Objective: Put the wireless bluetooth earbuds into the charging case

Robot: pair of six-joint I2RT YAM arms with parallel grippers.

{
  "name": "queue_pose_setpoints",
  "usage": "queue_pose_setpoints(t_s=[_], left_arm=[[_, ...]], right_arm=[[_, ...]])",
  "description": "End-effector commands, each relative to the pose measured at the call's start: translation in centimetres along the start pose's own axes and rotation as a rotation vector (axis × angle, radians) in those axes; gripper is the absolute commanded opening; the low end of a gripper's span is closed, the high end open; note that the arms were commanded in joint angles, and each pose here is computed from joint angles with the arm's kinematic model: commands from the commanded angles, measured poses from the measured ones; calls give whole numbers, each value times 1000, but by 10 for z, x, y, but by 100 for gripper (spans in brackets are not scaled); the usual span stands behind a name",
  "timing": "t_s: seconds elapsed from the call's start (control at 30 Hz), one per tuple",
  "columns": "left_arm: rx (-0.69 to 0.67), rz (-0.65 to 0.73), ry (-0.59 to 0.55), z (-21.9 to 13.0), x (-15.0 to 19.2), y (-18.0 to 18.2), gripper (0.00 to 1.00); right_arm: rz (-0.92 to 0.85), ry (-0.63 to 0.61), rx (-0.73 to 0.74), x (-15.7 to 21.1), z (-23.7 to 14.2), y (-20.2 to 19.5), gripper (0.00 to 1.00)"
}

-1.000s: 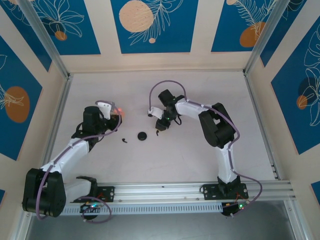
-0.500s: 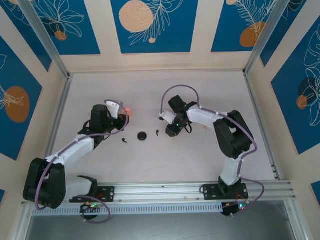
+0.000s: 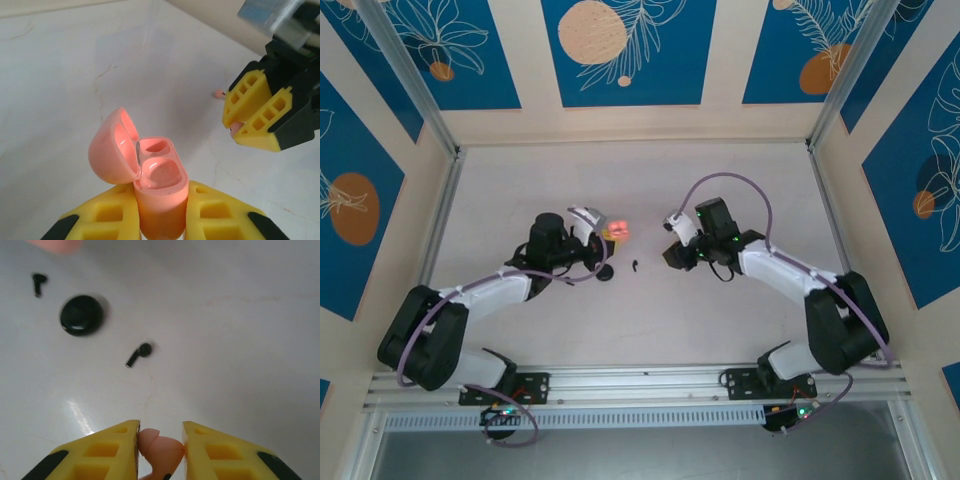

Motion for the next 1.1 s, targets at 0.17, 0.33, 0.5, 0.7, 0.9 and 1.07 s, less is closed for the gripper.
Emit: queue_pose_setpoints(t_s=[0.17, 0.33, 0.5, 0.7, 0.9, 1.07], left_arm=[[216, 176, -182, 11, -17, -40, 10], [273, 223, -229, 14, -18, -52, 10], [311, 244, -248, 18, -17, -59, 11], [314, 236, -282, 19, -20, -61, 11], [326, 216, -323, 20, -25, -63, 10], [335, 200, -349, 20, -28, -64, 10]], right_arm=[[-209, -331, -78, -42, -38, 23, 27], [-310, -427, -111, -52, -52, 36, 27], [-389, -510, -146, -61, -63, 46, 27], [-441, -581, -176, -69, -68, 56, 27], [-464, -623, -198, -77, -65, 63, 27], [-461, -630, -207, -82, -60, 62, 27]])
Point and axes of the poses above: each hand's point on the last joint's axis, 136 mm out from that joint toward the fingers, its own z axis out along the fingers, its own y axis along the line the jaws close on, x = y × z, the point moved 5 cm from there along -z, back along the fingers, and after that the axes turned 3 degrees about z, right-handed, at the moved point
